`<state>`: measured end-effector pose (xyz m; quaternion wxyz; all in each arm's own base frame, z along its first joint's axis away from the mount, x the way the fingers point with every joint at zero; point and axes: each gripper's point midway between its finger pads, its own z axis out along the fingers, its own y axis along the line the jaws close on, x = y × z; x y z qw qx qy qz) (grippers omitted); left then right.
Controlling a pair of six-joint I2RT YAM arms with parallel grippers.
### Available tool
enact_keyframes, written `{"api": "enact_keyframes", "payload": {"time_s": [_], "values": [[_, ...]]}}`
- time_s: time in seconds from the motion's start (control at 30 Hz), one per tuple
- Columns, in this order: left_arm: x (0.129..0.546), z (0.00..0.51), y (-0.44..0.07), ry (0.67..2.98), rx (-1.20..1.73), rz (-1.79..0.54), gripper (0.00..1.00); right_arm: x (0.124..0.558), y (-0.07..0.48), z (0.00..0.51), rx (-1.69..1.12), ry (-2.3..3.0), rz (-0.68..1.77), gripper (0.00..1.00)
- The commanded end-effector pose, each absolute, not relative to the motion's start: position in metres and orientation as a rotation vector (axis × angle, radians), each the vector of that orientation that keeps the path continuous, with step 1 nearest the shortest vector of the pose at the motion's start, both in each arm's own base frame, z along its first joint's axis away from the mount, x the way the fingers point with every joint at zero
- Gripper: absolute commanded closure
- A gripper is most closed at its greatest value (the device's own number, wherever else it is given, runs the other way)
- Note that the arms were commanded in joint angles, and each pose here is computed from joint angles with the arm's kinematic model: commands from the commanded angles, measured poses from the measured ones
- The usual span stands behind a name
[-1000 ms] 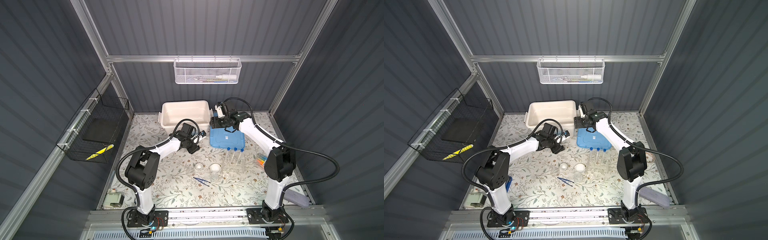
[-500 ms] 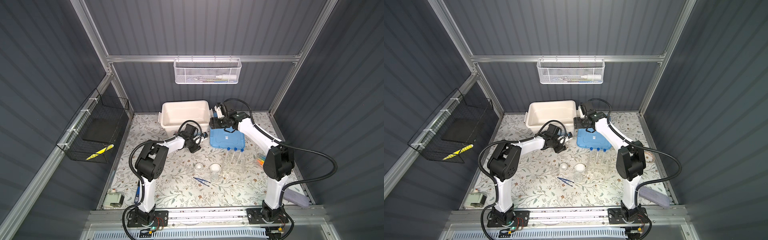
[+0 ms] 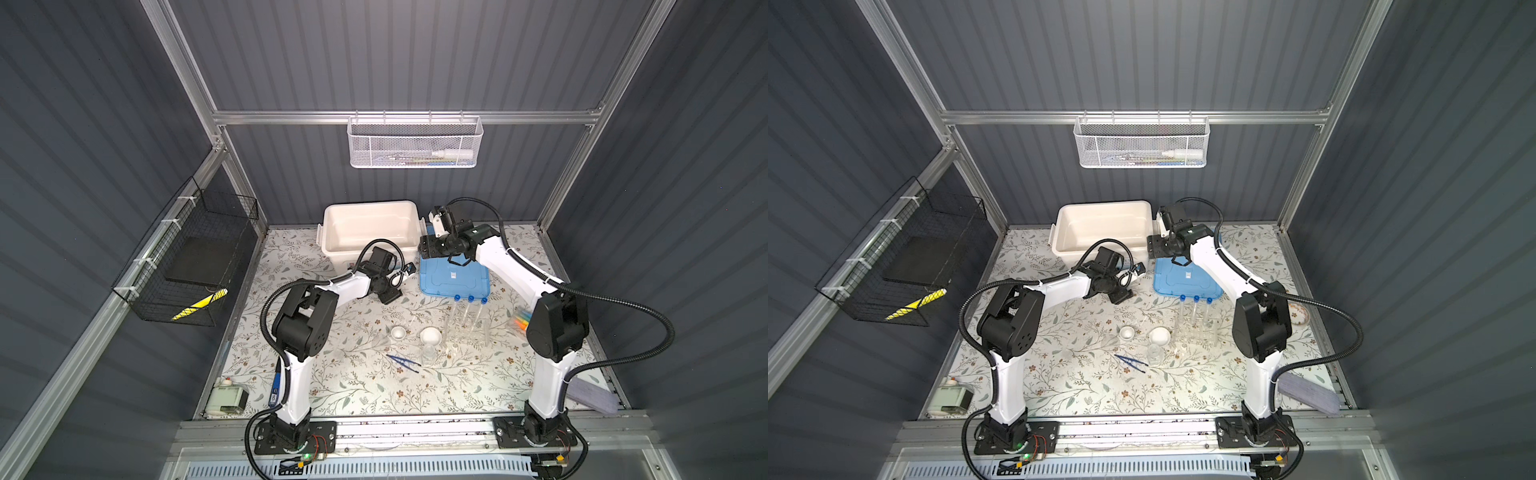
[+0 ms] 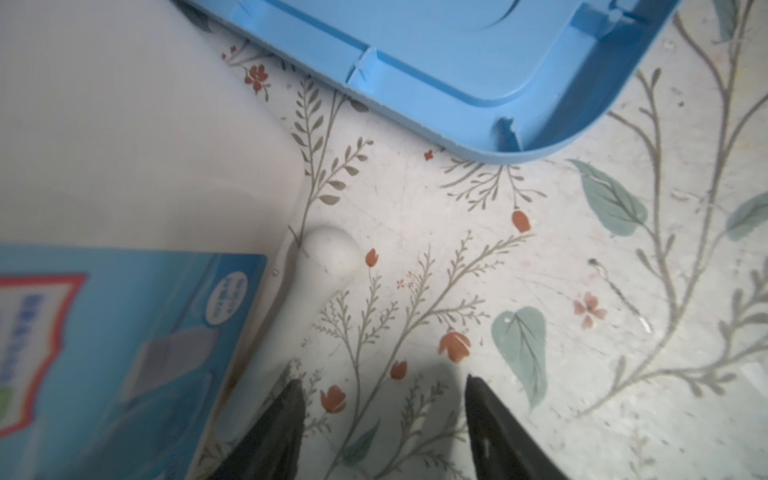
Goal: Organize the chemistry lab equipment
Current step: 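Lower the left gripper onto the white pestle and close it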
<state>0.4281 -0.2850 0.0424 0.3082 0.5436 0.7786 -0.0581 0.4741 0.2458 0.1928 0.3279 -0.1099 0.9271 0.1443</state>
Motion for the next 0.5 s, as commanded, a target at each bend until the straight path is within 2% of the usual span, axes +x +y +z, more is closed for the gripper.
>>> {"api": "enact_keyframes", "payload": {"time_s": [0.0,0.17,0.47], "values": [[0.441,0.072,-0.288,1.982,1.36,-0.112,0.31,0.471,0.243,0.197,-0.293,2.422,0.384,0.23],[0.454,0.071,-0.286,1.959,1.309,-0.06,0.26,0.471,0.247,0.198,-0.283,2.421,0.413,0.23],[0.46,0.038,-0.288,1.977,1.402,-0.024,0.31,0.473,0.253,0.202,-0.283,2.411,0.45,0.26]]}}
